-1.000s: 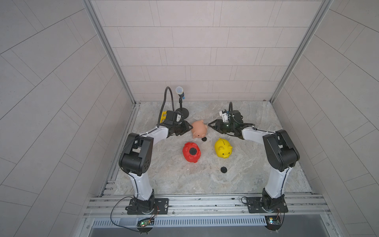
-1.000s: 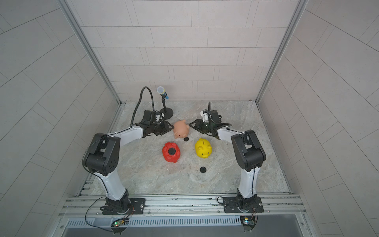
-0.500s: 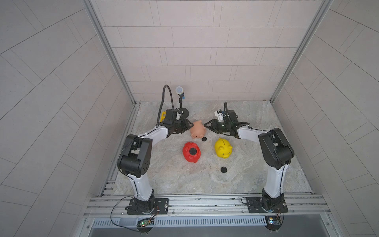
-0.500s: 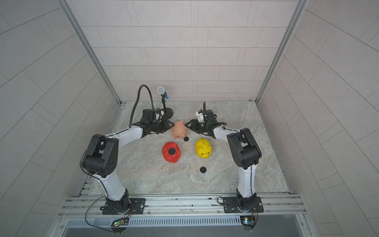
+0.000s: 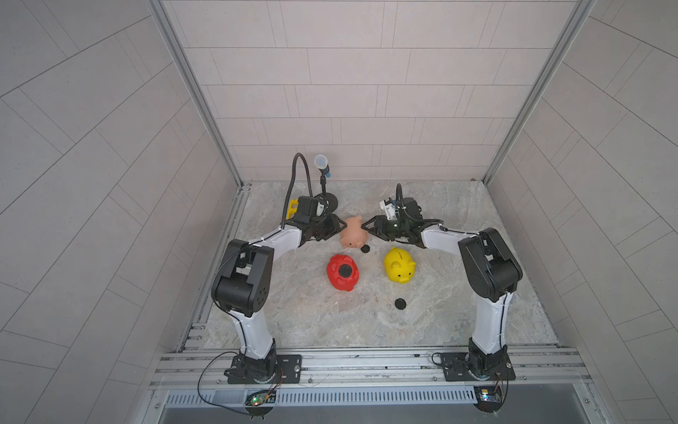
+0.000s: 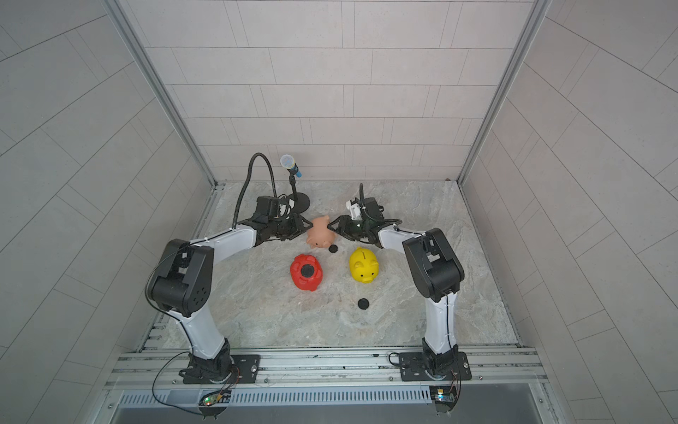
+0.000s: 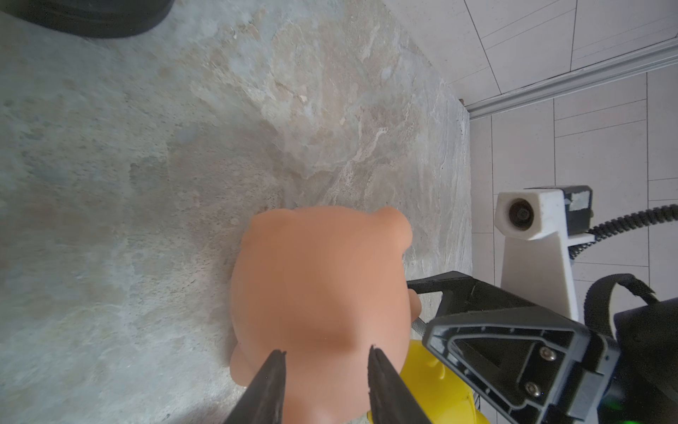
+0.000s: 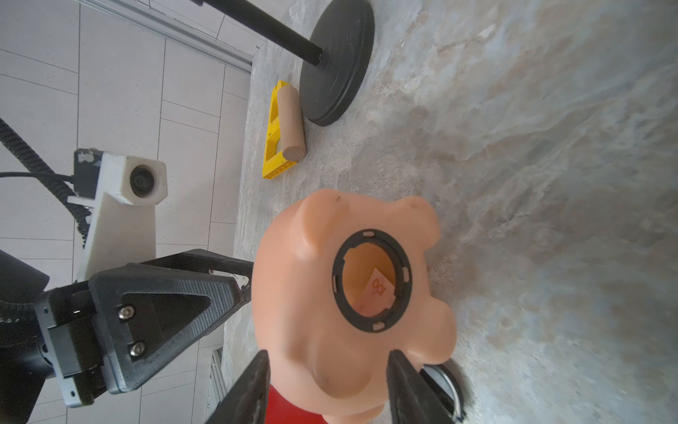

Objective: Close piggy banks
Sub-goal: Turn over the piggy bank at the center of the board.

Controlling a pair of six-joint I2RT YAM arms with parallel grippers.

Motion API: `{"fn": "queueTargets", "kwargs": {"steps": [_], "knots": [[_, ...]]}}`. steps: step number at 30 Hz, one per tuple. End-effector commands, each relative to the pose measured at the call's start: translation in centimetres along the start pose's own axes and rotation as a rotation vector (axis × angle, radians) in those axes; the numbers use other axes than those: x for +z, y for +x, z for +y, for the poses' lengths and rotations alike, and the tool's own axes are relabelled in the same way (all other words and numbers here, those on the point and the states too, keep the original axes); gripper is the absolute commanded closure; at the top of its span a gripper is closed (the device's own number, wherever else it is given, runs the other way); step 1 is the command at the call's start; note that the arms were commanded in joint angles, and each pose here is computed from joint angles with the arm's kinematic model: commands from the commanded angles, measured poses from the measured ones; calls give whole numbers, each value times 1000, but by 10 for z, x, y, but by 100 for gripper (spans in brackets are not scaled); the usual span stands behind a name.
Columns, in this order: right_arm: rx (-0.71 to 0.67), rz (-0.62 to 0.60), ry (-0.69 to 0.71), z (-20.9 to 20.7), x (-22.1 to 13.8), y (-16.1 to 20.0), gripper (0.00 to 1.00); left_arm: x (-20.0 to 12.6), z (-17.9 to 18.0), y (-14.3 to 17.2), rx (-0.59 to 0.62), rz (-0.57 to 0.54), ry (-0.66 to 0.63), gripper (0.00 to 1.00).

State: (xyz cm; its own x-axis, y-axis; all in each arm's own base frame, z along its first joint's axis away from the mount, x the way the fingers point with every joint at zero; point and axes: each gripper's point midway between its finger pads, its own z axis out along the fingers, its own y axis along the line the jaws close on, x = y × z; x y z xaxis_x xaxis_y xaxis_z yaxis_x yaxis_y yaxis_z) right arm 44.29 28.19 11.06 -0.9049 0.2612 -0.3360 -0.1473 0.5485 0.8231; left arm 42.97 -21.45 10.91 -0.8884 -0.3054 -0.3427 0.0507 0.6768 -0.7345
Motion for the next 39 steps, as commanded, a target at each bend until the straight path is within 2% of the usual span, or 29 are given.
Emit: {"fn": "queueTargets", "kwargs": {"steps": [1,39], "knots": [[-9,14,-10,4,4,3,48,5,-1,0,27,8,-9,58],[-59,64,-87,66,0,10,50,21,13,9,18,42,-60,58]]}}
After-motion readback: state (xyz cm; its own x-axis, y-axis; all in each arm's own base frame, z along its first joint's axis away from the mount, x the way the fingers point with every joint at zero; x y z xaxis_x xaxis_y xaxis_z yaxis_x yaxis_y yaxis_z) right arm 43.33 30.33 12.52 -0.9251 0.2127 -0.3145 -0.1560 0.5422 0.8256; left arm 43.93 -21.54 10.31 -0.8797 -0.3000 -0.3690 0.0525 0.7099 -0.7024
